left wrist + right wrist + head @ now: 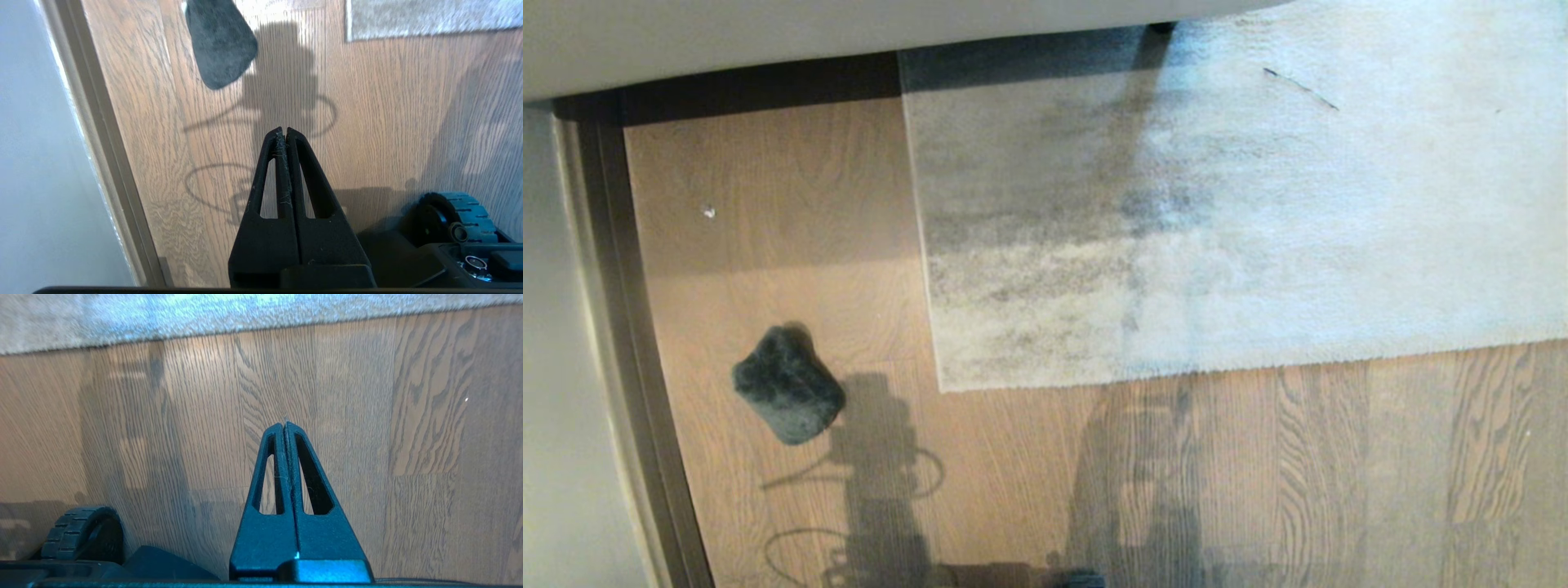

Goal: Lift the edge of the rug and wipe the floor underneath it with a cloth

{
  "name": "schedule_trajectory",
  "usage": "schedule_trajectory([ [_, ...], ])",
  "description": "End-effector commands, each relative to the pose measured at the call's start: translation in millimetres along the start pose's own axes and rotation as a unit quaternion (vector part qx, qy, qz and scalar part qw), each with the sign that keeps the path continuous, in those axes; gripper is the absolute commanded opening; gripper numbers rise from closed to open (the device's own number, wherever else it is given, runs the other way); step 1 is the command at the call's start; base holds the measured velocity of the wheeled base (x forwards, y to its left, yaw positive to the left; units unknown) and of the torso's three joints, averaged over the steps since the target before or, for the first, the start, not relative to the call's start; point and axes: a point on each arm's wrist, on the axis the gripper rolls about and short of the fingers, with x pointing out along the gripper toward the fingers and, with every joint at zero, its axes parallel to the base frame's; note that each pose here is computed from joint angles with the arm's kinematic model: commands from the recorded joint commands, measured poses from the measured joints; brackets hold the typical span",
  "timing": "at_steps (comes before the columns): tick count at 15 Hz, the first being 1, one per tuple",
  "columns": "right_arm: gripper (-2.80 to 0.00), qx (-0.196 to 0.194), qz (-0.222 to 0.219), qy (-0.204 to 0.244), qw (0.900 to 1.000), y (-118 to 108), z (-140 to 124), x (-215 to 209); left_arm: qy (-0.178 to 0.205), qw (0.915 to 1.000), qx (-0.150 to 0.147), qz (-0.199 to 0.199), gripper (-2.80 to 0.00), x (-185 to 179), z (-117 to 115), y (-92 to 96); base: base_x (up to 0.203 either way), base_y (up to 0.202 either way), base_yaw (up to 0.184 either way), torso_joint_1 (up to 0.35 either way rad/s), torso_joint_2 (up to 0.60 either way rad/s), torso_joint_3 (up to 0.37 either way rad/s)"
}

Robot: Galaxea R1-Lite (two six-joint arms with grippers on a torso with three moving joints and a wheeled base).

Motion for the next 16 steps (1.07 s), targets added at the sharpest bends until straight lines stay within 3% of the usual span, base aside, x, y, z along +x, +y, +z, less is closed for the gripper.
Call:
schedule_trajectory([
  [1, -2.8, 0.0, 0.0, 0.0, 1.0, 0.0, 0.1, 0.1, 0.0, 1.0, -0.001, 0.001, -2.8, 0.0, -0.1, 0.1, 0.0, 0.0, 0.0, -0.001, 0.0, 0.199],
  [16, -2.8, 0.0, 0.0, 0.0, 1.0, 0.0, 0.1, 0.1, -0.001, 0.9999, -0.012, 0.003, -2.8, -0.2, 0.3, 0.1, 0.0, 0.0, 0.0, 0.001, 0.0, 0.203],
])
